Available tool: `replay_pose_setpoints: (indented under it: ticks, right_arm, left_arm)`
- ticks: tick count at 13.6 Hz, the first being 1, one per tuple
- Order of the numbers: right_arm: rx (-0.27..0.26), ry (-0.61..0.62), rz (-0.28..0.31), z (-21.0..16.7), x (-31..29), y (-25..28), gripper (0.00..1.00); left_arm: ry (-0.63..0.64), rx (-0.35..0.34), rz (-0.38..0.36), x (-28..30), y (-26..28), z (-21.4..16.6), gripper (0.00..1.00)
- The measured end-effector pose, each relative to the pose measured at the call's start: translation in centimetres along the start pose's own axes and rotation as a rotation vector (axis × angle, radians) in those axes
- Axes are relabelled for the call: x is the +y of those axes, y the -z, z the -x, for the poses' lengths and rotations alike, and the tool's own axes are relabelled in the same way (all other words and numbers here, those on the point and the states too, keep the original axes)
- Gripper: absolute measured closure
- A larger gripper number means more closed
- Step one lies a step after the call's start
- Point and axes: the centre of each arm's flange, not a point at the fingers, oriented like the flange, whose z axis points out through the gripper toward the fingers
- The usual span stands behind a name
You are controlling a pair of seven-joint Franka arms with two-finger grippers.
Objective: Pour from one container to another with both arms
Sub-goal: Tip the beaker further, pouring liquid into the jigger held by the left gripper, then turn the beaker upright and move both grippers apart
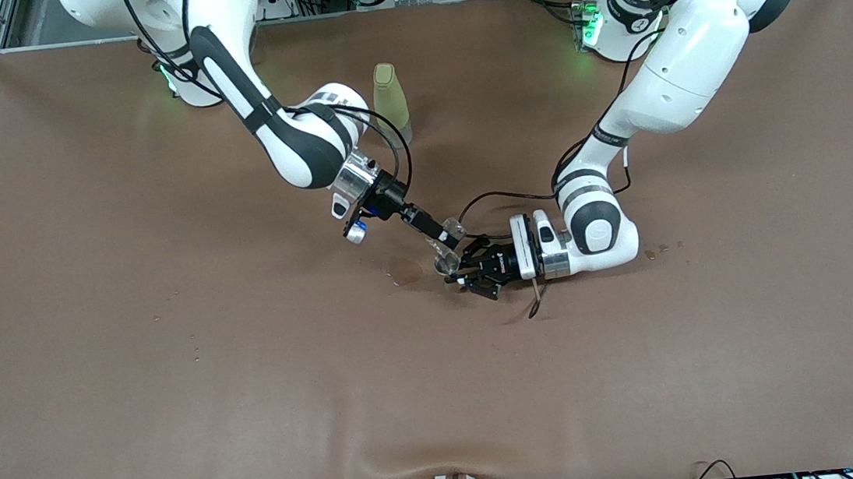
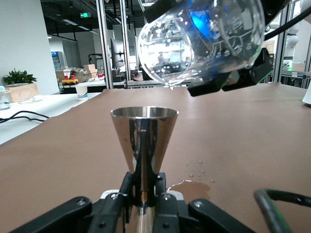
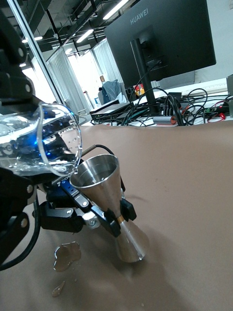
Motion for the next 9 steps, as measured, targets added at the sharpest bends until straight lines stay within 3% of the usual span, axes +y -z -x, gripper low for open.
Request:
replay_pose_setpoints:
  ticks: [4, 9]
  right_arm:
    - [-0.010, 0.056, -0.027, 0.1, -2.1, 0.6, 0.50]
    - [0.013, 0.379, -0.038, -1.8, -5.0, 2.2, 0.50]
  left_arm:
    - [0.005, -0.005, -0.030, -1.0, 1.9, 0.4, 0.79]
    - [-0.005, -0.027, -0.038, -2.4, 6.1, 1.7, 0.79]
